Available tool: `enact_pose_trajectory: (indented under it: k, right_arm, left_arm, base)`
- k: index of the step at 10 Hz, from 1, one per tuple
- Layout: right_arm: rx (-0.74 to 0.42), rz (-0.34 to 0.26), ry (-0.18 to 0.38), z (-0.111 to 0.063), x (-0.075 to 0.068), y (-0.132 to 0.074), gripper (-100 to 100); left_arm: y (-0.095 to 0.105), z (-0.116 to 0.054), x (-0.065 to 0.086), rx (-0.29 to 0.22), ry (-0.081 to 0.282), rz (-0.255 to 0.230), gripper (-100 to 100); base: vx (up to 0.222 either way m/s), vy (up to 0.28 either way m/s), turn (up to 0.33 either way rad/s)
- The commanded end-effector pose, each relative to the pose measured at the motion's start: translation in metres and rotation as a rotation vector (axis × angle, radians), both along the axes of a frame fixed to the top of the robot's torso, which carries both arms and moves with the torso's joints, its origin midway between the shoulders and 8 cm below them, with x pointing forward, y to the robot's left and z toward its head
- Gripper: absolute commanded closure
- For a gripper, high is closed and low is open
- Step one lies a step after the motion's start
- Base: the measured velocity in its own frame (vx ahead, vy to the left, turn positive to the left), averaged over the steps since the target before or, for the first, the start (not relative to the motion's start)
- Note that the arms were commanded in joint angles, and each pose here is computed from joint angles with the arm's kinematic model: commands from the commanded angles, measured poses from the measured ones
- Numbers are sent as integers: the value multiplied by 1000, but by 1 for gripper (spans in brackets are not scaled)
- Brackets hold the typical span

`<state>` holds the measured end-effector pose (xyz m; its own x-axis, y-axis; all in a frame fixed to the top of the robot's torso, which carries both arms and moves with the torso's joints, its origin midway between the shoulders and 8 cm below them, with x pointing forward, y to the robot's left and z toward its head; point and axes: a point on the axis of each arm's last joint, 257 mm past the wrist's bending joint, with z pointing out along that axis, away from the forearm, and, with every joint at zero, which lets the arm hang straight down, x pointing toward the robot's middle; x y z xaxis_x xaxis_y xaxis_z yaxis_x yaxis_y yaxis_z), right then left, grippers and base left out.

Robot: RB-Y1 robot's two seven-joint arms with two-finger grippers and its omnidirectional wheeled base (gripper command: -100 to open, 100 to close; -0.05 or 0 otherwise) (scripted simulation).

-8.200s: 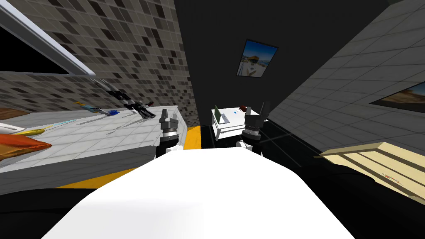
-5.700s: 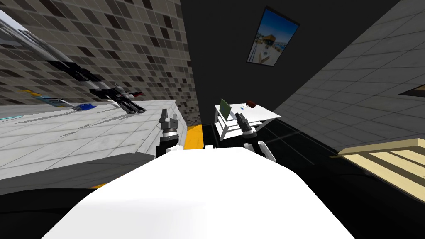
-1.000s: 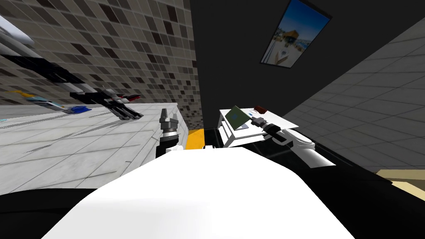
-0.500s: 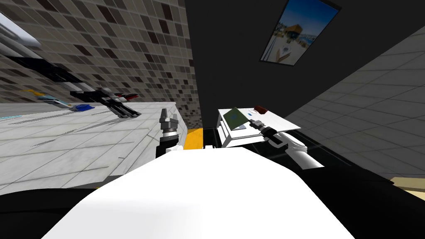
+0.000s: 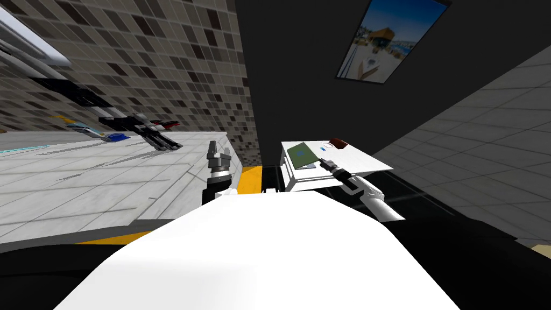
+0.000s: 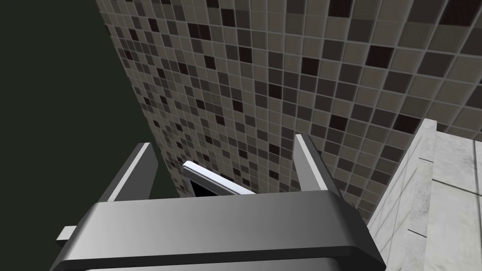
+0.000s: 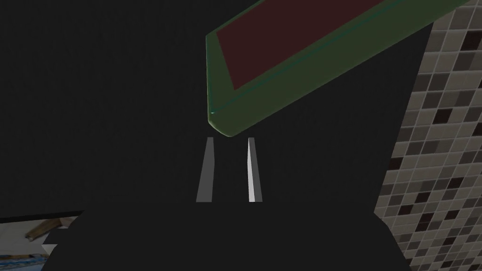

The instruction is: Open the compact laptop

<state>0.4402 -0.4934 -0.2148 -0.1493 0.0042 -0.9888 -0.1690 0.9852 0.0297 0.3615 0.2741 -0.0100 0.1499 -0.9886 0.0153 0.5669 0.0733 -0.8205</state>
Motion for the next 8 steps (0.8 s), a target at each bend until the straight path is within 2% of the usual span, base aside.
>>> enact_pose_trajectory:
  k: [1, 5, 6, 7, 8]
  right_arm:
    - [-1, 11, -2, 17, 2, -5, -100]
    - [-1, 38, -1, 50, 5, -9, -100]
    - [-1, 43, 0, 55, 6, -9, -100]
    - [-2, 39, -1, 52, 6, -11, -100]
    - [0, 39, -1, 53, 6, -11, 0]
  left_arm:
    - [0, 0, 0, 0, 0, 0, 0]
    - [0, 0, 0, 0, 0, 0, 0]
    - [0, 0, 0, 0, 0, 0, 0]
    - [0, 0, 0, 0, 0, 0, 0]
    - [0, 0, 0, 0, 0, 0, 0]
  base:
    - [18, 39, -85]
    - [28, 51, -68]
    - [23, 42, -55]
    - [11, 18, -8]
    - [0, 0, 0]
